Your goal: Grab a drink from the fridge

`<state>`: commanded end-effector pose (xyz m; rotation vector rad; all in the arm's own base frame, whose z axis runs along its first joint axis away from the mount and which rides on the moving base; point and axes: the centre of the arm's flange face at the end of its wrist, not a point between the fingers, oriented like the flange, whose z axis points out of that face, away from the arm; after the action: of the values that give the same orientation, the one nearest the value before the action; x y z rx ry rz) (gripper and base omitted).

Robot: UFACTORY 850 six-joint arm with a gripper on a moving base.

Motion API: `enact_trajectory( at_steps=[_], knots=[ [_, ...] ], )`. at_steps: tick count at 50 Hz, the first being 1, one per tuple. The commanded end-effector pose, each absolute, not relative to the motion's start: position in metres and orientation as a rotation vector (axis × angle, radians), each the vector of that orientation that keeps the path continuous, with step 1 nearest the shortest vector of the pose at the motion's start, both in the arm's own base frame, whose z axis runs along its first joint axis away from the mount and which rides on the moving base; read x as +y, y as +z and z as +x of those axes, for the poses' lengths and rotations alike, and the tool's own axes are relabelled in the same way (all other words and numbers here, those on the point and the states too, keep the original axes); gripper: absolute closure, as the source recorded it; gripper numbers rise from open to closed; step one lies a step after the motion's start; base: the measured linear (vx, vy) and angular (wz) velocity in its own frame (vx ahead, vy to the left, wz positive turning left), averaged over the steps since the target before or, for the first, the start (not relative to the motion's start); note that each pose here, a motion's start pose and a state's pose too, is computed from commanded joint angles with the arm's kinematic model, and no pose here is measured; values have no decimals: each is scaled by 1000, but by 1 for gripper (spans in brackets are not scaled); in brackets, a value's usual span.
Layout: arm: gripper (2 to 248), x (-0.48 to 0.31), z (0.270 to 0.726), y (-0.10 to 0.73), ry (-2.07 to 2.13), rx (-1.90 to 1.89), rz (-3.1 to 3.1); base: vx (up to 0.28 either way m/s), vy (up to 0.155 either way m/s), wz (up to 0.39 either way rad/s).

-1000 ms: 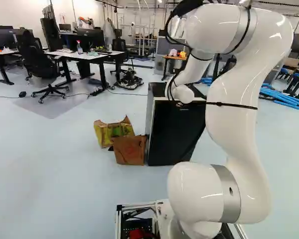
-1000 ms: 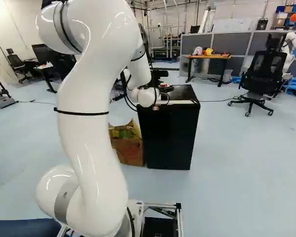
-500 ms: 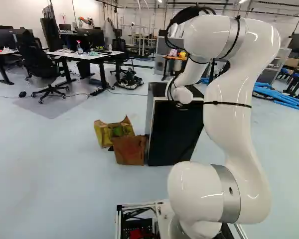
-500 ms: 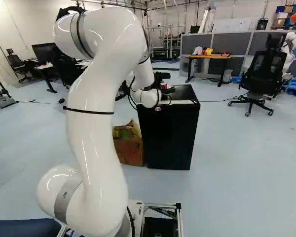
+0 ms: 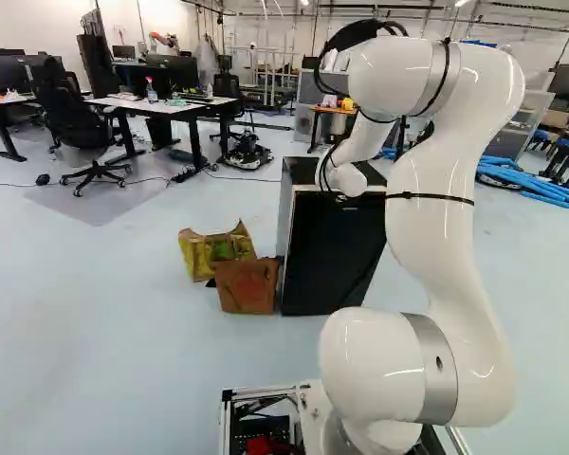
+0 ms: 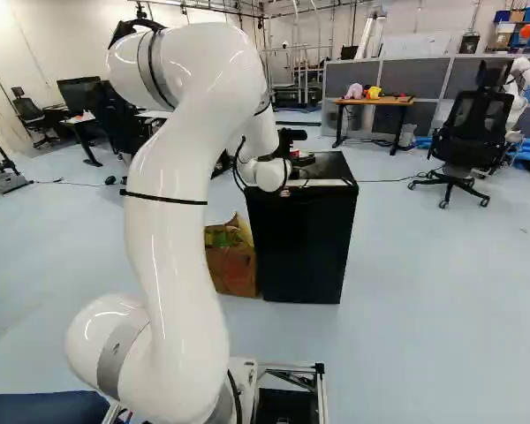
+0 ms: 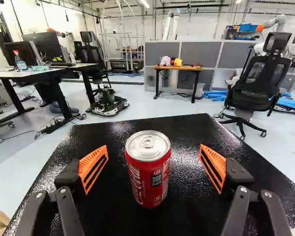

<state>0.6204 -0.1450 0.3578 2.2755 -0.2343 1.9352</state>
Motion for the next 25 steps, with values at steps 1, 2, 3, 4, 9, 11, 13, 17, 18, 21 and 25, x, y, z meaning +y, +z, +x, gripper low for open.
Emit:
enact_trajectory(
  at_steps=[1, 2, 3, 4, 9, 11, 13, 17, 18, 21, 25],
  knots=[
    [3, -145, 620, 358, 1935, -234, 2275, 0, 0, 0],
    [3, -145, 620, 358, 1935, -234, 2275, 0, 0, 0],
    [3, -145, 620, 358, 1935, -234, 2275, 0, 0, 0],
    [3, -145, 620, 358, 1935, -234, 2275, 0, 0, 0],
    [3, -145, 620, 358, 1940, -247, 2279, 0, 0, 0],
    [3, -145, 620, 358, 1947, -263, 2283, 0, 0, 0],
    [3, -145, 620, 358, 1954, -282, 2288, 0, 0, 0],
    [3, -145, 620, 358, 1959, -293, 2291, 0, 0, 0],
    [3, -145, 620, 358, 1959, -293, 2291, 0, 0, 0],
    [3, -145, 620, 358, 1959, -293, 2291, 0, 0, 0],
    [20, -145, 620, 358, 1959, -293, 2291, 0, 0, 0]
  ],
)
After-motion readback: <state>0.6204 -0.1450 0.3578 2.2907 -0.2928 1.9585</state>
